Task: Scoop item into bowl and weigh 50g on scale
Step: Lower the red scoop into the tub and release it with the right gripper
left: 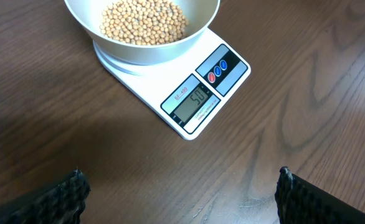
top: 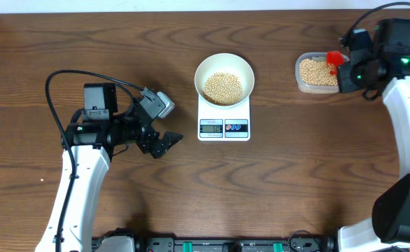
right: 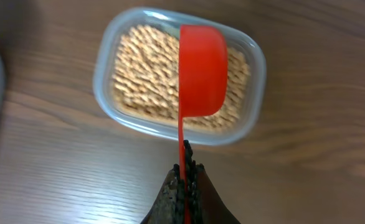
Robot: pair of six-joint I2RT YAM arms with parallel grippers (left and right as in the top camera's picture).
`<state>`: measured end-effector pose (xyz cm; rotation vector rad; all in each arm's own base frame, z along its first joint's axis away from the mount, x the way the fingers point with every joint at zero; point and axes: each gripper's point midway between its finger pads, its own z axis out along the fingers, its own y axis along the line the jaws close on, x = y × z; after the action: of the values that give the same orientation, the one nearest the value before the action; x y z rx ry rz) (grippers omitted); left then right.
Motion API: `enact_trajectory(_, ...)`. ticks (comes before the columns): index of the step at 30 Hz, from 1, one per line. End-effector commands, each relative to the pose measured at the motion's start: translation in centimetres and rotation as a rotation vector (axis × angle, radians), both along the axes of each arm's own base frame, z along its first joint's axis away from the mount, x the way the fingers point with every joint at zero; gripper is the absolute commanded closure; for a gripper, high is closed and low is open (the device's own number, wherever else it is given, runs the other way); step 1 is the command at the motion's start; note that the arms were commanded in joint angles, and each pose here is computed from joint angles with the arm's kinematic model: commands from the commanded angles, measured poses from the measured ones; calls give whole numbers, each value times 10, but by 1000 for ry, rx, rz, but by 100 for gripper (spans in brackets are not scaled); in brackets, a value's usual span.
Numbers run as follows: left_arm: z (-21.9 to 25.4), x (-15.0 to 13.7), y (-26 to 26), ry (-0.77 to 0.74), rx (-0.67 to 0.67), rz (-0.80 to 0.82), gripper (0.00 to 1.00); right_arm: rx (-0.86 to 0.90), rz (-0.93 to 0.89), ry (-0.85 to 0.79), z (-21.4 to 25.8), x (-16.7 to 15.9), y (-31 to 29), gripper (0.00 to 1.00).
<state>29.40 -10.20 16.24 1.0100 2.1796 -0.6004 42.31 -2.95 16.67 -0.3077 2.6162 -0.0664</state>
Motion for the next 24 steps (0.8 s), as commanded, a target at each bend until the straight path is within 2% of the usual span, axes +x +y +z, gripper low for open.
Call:
enact_trajectory(1,1,-2,-3,4,-15,-10,2,-230,-35,-6,14,-2,-15,99)
enact_trajectory(7,1,-2,-3,4,-15,-10,2,-387,-27,-2,20,-4,-4,99)
enact_trajectory(16,1,-2,-3,4,-15,-10,2,-381,-45,-10,21,-4,2,99)
enact_trajectory(19,1,-2,-3,4,-15,-10,2,-323,-74,-17,19,-3,6,99)
enact_trajectory(24,1,-2,-3,3,-15,-10,2,-55,-83,-11,10,-1,26,99)
